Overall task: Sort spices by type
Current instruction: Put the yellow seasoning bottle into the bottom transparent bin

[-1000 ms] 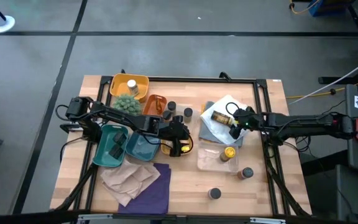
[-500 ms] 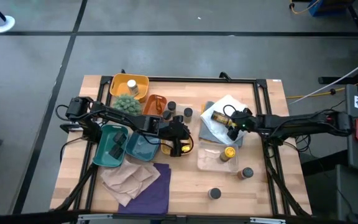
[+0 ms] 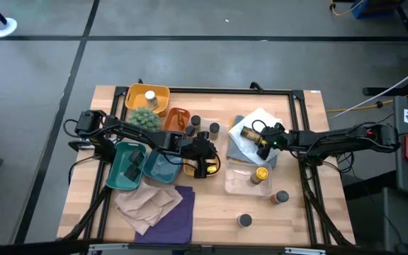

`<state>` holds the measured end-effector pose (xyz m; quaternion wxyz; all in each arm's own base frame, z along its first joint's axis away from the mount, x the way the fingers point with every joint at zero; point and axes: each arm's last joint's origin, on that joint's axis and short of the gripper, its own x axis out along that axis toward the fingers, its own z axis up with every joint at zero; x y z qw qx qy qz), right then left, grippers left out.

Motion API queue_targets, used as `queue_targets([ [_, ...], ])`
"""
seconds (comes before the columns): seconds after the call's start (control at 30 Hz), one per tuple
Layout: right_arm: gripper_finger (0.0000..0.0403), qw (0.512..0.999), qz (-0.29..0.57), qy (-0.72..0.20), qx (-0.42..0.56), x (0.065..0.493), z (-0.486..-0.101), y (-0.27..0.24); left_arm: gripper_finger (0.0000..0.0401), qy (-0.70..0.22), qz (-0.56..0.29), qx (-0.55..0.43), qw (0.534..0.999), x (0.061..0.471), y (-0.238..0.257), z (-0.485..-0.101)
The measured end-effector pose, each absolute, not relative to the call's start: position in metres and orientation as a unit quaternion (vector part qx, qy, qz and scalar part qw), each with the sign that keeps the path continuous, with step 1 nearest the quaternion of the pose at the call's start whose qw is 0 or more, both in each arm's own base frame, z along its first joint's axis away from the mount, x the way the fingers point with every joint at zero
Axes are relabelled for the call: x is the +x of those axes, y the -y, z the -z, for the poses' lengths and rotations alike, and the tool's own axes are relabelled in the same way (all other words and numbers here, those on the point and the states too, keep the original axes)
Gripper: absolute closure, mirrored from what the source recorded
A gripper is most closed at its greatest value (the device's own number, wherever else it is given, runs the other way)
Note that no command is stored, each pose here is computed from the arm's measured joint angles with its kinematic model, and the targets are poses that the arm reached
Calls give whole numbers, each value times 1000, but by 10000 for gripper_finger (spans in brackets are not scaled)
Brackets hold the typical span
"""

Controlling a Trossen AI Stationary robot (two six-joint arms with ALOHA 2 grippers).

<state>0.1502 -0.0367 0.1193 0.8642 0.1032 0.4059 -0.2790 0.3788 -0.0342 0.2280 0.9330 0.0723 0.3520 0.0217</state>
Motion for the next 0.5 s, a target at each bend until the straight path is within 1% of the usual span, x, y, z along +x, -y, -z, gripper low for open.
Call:
queue_targets([
  [0.13, 169, 864, 279, -406, 103, 150, -119, 37, 180, -353, -22, 72, 933, 379, 34, -228],
  [0.4, 170, 867, 266, -405, 115, 152, -121, 36, 180, -353, -22, 72, 933, 379, 34, -228],
  [0.5, 160, 871, 246, -405, 127, 158, -129, 36, 180, -353, -22, 72, 933, 379, 34, -228],
])
